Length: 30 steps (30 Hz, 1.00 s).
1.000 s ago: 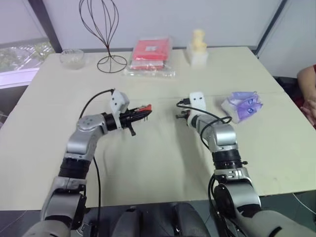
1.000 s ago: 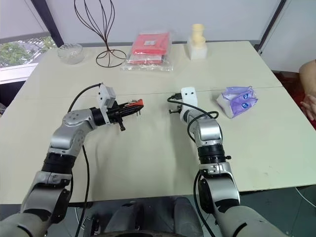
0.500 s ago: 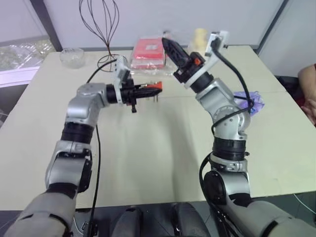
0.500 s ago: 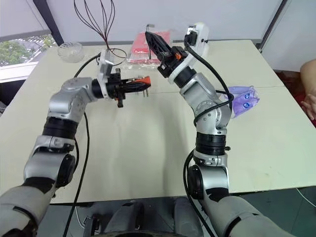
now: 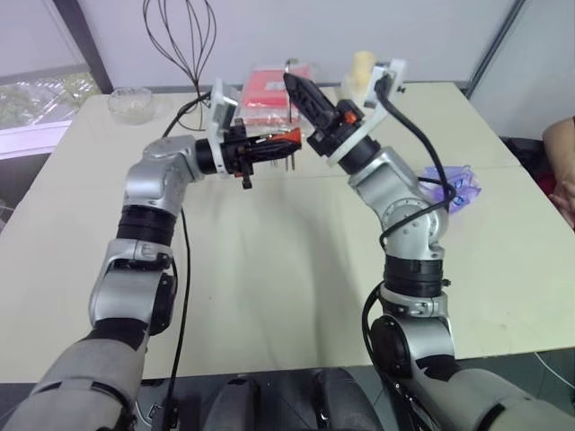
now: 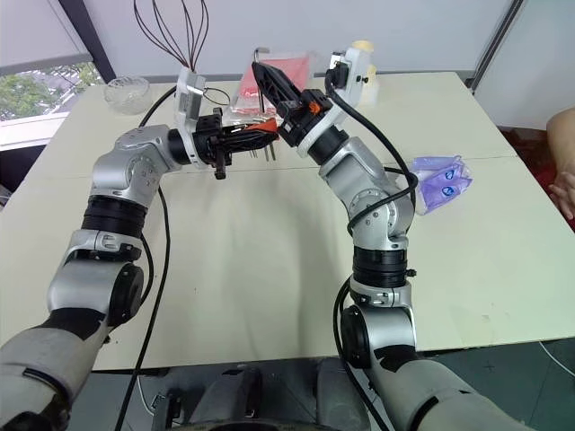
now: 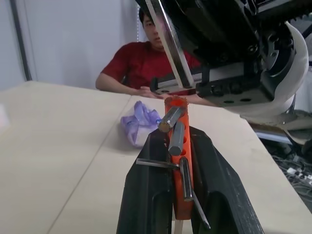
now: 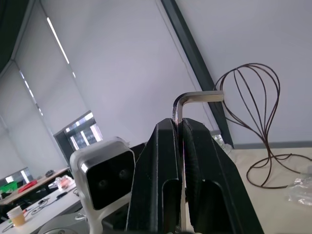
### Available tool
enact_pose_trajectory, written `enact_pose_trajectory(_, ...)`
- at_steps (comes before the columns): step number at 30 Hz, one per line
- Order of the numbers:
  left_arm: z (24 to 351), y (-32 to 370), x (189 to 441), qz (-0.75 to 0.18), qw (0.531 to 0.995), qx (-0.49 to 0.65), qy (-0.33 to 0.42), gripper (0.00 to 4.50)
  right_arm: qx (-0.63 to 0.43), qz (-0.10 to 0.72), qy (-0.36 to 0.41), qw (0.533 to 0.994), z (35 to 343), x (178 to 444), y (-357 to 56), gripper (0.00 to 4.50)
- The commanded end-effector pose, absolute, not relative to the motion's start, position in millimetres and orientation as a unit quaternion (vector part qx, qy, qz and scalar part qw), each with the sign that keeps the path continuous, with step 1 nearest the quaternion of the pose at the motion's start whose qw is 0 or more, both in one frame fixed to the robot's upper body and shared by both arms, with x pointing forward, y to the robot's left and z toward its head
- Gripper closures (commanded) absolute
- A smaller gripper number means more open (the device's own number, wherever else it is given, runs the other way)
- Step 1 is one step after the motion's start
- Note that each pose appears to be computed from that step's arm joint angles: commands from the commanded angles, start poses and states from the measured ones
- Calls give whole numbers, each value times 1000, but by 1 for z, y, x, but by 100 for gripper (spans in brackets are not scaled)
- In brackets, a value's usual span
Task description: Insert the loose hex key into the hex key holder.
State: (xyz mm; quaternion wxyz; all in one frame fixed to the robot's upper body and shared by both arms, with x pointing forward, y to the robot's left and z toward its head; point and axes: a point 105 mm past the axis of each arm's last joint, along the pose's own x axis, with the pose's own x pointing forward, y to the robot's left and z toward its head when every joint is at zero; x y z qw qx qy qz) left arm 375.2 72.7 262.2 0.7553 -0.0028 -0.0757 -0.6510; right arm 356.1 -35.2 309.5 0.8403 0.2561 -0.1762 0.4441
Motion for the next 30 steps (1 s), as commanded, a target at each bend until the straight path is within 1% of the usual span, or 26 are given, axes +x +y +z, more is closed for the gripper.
enact_pose_trajectory(1,283,75,372,-651,751,-3,-113,450,253,454,-206,829,323,347,-36,448)
enact_pose_trajectory(10,289,75,369,-648,752,-11,-121,450,254,447,-200,834,317,350,-38,448)
enact_pose_trajectory(22,286,80,367,-645,755,-15,-114,450,257,433,-198,841,312,358,-44,448)
enact_pose_trajectory(30,293,81,368,-640,758,-37,-121,450,251,433,-193,844,306,359,-45,448)
